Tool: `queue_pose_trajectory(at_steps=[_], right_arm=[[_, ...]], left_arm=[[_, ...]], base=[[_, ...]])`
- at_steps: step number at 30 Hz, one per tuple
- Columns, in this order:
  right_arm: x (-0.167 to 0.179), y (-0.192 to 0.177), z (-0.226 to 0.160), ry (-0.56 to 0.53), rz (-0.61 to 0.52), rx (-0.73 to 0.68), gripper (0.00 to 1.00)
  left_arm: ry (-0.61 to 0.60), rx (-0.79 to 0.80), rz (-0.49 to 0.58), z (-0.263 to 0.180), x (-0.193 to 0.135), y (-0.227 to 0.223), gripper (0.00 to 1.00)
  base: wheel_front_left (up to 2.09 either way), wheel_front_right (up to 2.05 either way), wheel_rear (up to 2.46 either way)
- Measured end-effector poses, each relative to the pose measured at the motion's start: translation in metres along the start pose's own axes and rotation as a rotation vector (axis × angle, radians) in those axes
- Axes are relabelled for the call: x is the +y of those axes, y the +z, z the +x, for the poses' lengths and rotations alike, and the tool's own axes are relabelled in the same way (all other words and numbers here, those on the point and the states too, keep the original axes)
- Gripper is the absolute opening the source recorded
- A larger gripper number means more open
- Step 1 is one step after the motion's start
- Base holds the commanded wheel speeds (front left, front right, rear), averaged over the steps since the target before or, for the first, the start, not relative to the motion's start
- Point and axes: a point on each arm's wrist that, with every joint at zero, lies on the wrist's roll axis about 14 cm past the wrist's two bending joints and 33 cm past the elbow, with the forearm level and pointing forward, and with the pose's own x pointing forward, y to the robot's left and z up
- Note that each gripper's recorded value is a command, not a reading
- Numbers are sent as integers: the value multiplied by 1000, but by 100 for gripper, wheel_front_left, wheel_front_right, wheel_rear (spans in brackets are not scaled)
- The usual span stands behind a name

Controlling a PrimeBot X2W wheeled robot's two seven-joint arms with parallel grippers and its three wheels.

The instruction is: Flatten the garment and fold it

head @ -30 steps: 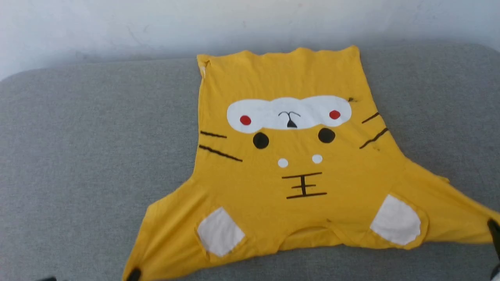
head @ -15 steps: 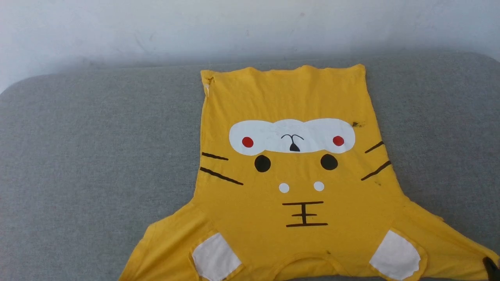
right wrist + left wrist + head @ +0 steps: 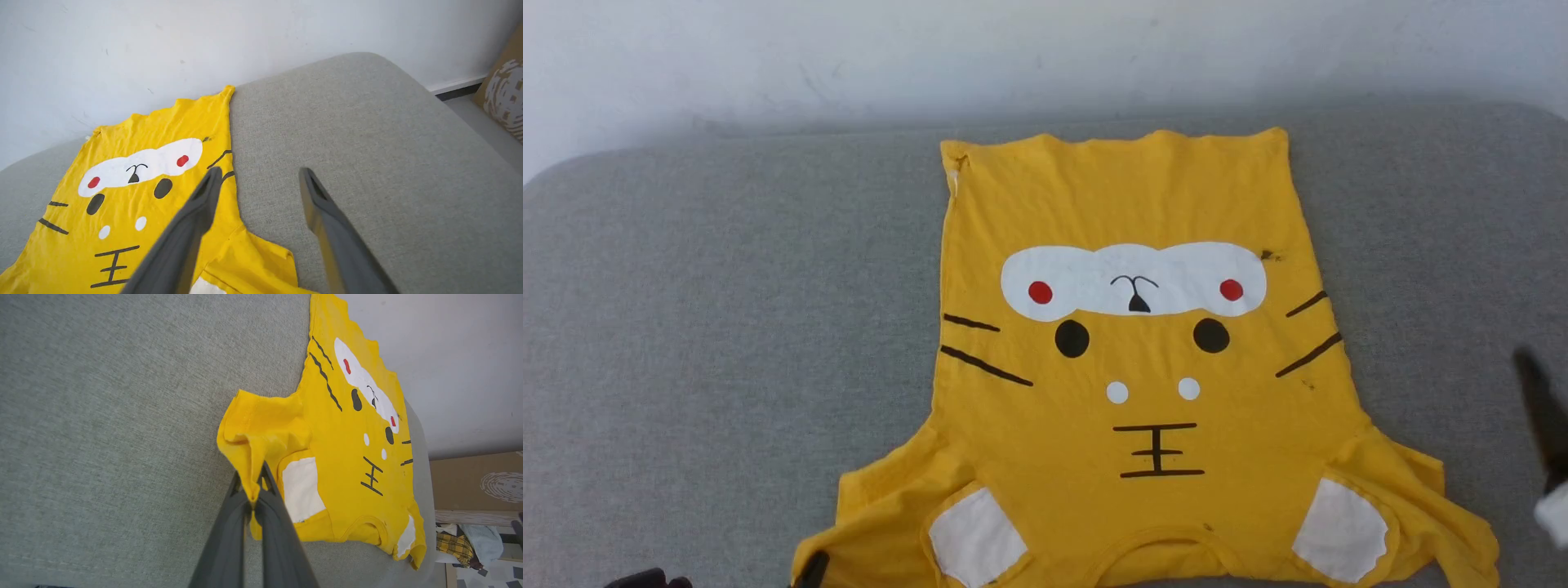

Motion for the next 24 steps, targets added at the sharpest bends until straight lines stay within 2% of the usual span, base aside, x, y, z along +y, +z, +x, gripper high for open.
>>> queue_pose_trajectory(at_steps=[4, 5, 7, 9, 12, 19, 24], right_arm=[[37, 87, 24, 114, -124, -183, 100], [37, 87, 24, 114, -124, -183, 100], [53, 120, 37, 151, -185, -240, 100], [68, 150, 54, 176, -181, -302, 100], [81, 177, 85, 179, -237, -317, 100], [97, 181, 166, 174, -231, -223, 100], [103, 155, 217, 164, -244, -125, 100]], left_arm=[[-15, -16, 31, 7, -9, 5, 0], [-15, -16, 31, 7, -9, 5, 0], [-27, -18, 36, 11, -15, 7, 0], [-39, -20, 40, 17, -22, 8, 0], [-49, -11, 47, 26, -28, 8, 0], [-34, 12, 36, 47, -27, 5, 0], [-11, 27, 30, 59, -21, 1, 0]], base=[[0, 0, 0], [0, 0, 0], [0, 0, 0], [0, 0, 0], [0, 0, 0], [0, 0, 0], [0, 0, 0]])
